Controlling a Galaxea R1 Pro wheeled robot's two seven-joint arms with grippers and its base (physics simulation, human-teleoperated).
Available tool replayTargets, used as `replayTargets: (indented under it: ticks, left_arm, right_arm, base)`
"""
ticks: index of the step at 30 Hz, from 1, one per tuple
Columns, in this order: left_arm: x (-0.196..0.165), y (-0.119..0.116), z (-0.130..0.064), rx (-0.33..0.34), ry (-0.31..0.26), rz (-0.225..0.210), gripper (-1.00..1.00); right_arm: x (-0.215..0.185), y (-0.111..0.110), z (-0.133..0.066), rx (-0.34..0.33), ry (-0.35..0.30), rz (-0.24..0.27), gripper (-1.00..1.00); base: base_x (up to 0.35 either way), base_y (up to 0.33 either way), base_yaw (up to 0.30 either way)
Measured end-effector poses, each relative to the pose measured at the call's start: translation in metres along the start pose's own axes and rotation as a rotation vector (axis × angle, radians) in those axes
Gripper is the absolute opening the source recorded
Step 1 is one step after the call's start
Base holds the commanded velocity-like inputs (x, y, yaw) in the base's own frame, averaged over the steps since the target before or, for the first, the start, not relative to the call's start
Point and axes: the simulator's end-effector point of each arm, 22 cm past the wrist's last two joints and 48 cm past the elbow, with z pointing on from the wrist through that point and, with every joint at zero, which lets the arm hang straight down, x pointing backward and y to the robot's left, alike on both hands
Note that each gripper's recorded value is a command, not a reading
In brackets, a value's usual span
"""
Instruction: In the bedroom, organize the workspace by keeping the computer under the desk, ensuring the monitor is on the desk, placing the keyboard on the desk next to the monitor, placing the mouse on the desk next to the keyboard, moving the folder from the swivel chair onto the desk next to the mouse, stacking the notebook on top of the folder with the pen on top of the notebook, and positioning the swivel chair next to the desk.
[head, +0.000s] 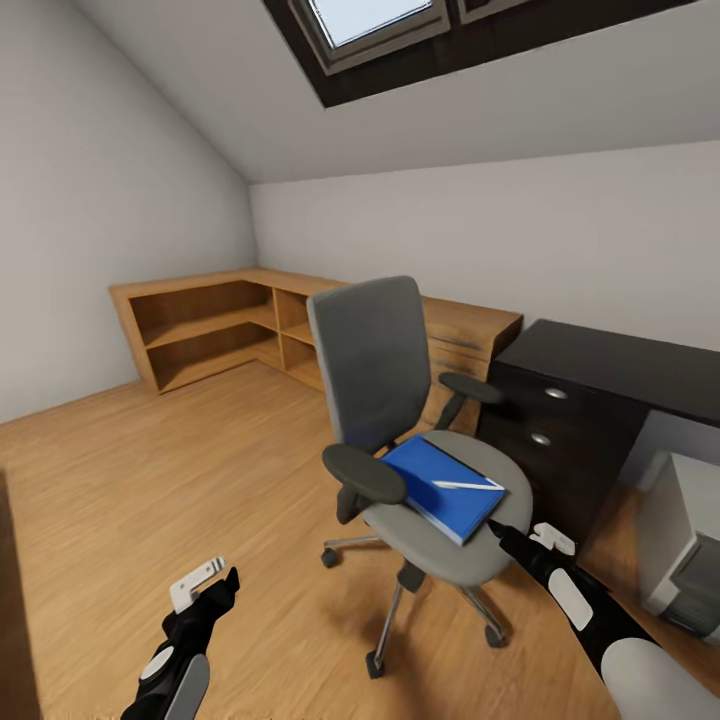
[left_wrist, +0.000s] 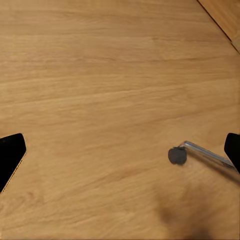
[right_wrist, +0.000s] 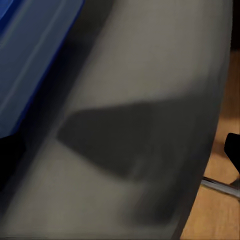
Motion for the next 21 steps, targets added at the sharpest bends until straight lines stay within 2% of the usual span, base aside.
replayTargets:
  ticks: [12, 16, 21]
  left_arm:
    - [0.003, -0.008, -0.001, 0.017, 0.004, 0.013, 1.00]
    - [0.004, -0.011, -0.002, 0.023, 0.005, 0.016, 1.00]
    - [0.004, -0.012, -0.002, 0.024, 0.006, 0.018, 1.00]
  right_arm:
    - [-0.010, -0.016, -0.003, 0.021, -0.010, -0.010, 1.00]
    - [-0.002, -0.004, -0.001, 0.005, 0.000, -0.007, 1.00]
    - [0.018, 0.021, 0.004, -0.028, 0.021, 0.011, 1.00]
  base:
    - [0.000, 0.000, 0.252]
    - [0.000, 0.000, 0.064]
    - [0.000, 0.000, 0.008]
